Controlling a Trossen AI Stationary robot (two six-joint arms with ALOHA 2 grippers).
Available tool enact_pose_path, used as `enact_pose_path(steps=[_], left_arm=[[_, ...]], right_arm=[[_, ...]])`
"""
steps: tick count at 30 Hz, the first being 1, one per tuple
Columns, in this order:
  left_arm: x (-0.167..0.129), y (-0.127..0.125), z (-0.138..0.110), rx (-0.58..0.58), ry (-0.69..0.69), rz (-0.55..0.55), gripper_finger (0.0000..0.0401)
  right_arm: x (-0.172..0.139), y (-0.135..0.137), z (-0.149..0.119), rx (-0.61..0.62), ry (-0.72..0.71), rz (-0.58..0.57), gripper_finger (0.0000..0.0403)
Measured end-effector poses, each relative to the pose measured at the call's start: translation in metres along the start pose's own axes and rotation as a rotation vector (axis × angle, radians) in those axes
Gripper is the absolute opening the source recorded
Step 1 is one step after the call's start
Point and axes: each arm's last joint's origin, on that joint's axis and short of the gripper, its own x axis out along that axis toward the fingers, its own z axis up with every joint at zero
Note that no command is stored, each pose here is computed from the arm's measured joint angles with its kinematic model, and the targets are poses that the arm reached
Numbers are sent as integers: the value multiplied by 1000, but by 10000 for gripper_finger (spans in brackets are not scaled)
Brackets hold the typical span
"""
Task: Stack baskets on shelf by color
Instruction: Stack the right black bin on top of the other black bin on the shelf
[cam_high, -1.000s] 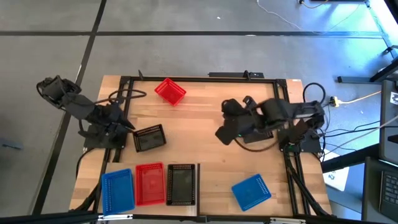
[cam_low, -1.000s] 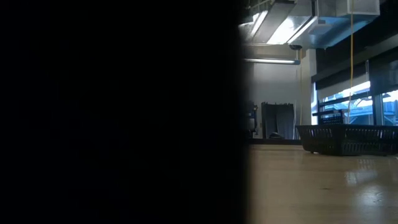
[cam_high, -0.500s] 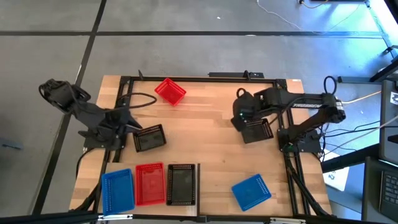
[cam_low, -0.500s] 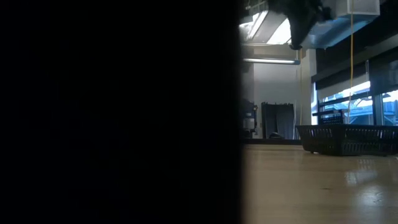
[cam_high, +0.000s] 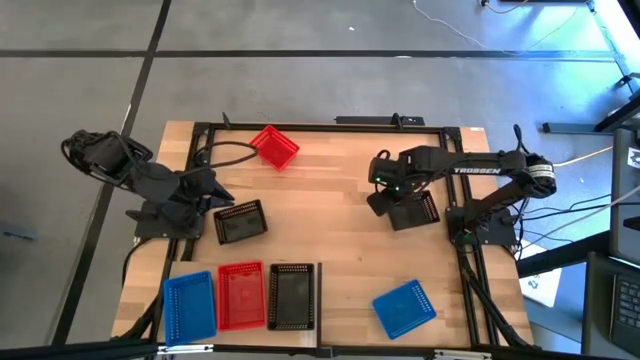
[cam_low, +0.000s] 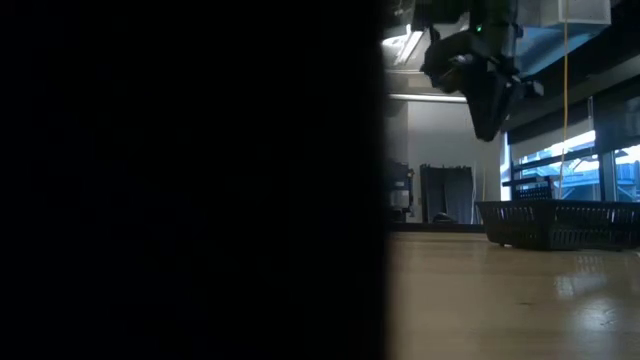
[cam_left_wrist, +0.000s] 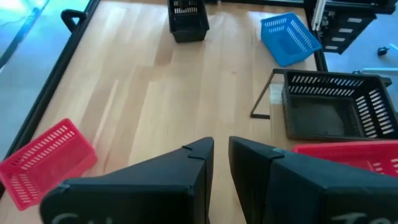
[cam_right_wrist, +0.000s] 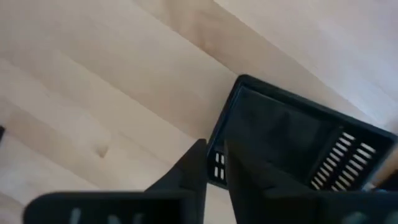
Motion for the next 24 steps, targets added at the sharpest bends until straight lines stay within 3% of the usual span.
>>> enact_pose_path(steps=[8, 24], left_arm=[[2, 4, 1, -21, 2, 17, 41], [3, 6, 2, -23, 10, 12, 41]], right_arm=[[22, -7, 6, 51, 27, 45, 77], [63, -17, -4, 60, 61, 53, 79]])
